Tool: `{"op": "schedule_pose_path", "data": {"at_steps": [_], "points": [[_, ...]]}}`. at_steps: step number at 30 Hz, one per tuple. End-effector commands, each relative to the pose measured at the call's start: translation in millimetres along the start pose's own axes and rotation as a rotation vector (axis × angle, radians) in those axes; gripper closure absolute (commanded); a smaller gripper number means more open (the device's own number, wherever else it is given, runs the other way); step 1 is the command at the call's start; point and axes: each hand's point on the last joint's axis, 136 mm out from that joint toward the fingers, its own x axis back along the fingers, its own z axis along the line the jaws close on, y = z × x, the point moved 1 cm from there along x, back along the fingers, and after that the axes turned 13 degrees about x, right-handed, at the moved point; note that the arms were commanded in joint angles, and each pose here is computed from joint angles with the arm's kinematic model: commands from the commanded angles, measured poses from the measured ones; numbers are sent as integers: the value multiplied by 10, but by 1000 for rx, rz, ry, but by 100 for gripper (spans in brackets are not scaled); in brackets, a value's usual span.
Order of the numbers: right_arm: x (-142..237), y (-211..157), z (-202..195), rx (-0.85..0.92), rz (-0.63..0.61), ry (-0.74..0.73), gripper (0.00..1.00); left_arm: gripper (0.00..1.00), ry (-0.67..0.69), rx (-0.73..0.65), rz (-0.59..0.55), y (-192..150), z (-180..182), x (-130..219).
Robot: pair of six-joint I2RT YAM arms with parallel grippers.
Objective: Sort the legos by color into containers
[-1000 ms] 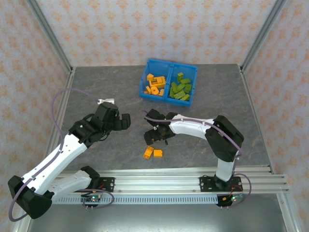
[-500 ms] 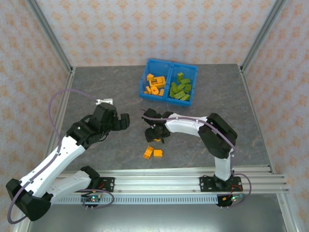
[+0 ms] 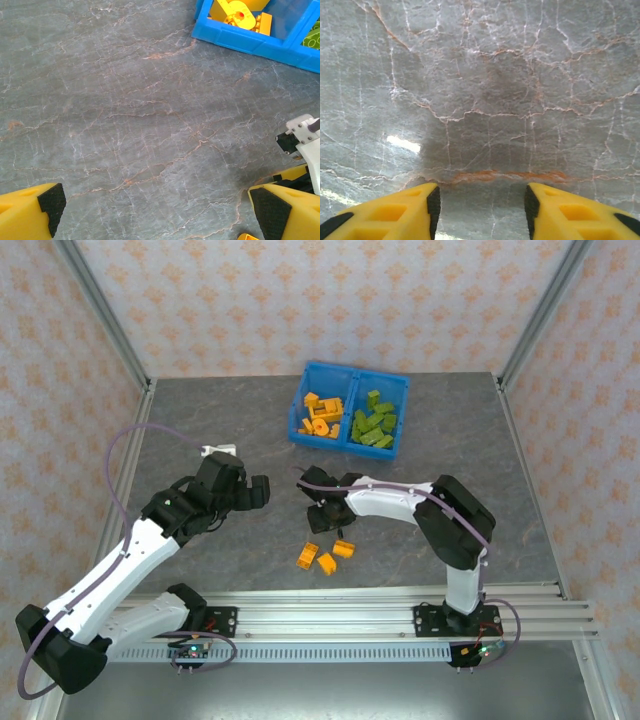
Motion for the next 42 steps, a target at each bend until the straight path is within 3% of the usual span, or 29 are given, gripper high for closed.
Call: {"op": "schedule_pose_path", "data": {"at_steps": [1,4,8,12,14,20,27,33,42], "points": [[130,-153,-44,-11,23,-14,53,0,15,29,-27,59,32,-4],[298,-43,-120,-22,-50,-54,49,0,12,31,-34,81,23,5],[486,-18,-280,-44,-100,-133,32,0,0,35,-29,80,-6,-4],[642,-370,-306,-86,-111,-83,4,0,6,28,-27,69,18,8],[652,-596,-274,-104,-120,-21,1,0,0,25,-31,69,12,-2],[567,-1108,-237,-26,10,38,1,0,-14,21,-3,35,-61,-101],[436,-1074,-70,47,65,93,1,0,-9,24,2,25,-57,-123],[277,-1044,-68,61,105,52,24,0,4,21,-7,26,-15,-101],[195,-989,-206,52,116,-53,46,0,-1,24,2,6,-33,-138]]}}
